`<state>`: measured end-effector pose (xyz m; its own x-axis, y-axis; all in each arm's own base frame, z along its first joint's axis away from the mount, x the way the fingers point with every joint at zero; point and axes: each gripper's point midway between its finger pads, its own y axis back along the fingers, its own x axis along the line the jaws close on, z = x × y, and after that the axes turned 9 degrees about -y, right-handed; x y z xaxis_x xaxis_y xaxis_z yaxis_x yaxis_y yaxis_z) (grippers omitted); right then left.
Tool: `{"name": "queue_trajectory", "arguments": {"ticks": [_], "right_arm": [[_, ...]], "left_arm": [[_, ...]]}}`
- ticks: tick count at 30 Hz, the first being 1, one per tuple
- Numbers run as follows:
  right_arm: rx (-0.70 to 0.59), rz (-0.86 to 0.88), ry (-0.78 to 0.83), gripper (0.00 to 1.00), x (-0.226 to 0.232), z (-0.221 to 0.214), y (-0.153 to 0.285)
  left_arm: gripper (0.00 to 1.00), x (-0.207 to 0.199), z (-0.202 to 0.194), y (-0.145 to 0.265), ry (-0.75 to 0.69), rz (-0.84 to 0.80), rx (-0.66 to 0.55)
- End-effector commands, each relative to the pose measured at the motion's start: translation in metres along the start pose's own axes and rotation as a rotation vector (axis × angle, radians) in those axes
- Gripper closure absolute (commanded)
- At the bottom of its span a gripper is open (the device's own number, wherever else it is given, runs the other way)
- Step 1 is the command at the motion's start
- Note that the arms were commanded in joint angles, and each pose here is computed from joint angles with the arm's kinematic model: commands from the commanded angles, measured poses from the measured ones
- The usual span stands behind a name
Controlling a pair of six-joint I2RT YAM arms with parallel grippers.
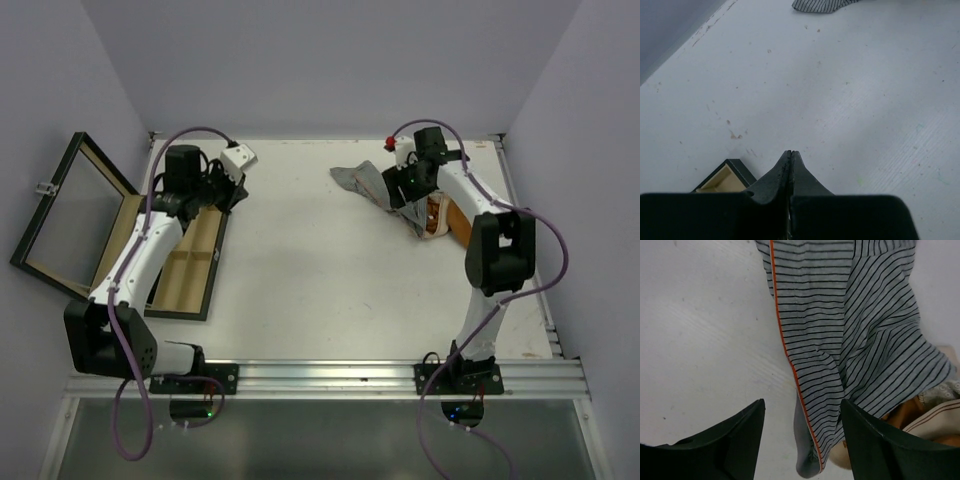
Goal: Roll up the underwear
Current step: Place the rolled underwear into the container, then move the underwear to the center of the board
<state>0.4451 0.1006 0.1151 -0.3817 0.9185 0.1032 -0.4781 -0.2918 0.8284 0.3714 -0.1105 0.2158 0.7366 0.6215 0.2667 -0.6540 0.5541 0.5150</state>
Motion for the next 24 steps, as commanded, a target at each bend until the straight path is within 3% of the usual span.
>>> {"name": "queue_trajectory", "arguments": {"ticks": [1,7,10,11,13,14,18,20,24], "right_arm": [[0.079,-0.052,0.086,0.34,-0.01,-0.009,-0.024],[0.157,-0.113,0.215,0.31,-0.009,-0.029,-0.047],[0.152,-0.135,0.251,0.55,-0.012,-0.034,-0.05],[0.142,-0.137,0.26,0.72,-0.012,-0.032,-0.048],[0.124,-0.121,0.288,0.87,-0.009,-0.031,-0.038],[0.114,-0.104,0.297,1.0,-0.005,-0.03,-0.035],[0.078,0.051,0.354,1.0,0.03,-0.032,0.001],[0.051,0.165,0.393,1.0,0.058,-0.036,0.015],[0.08,0.383,0.478,1.0,0.111,-0.081,0.048]], "left_arm": [[1.0,0.005,0.039,-0.007,0.045,-0.058,-0.115],[0.92,0.019,0.052,-0.014,0.077,-0.021,-0.157],[0.95,0.028,0.055,-0.013,0.082,0.021,-0.163],[0.95,0.03,0.055,-0.013,0.08,0.035,-0.158],[0.98,0.032,0.057,-0.008,0.048,0.045,-0.161],[0.97,0.031,0.057,-0.007,0.038,0.045,-0.163],[0.99,0.025,0.06,0.003,-0.028,0.031,-0.174],[0.91,0.021,0.056,0.005,-0.053,0.017,-0.161],[0.91,-0.004,0.028,0.004,-0.117,-0.077,-0.099]]}}
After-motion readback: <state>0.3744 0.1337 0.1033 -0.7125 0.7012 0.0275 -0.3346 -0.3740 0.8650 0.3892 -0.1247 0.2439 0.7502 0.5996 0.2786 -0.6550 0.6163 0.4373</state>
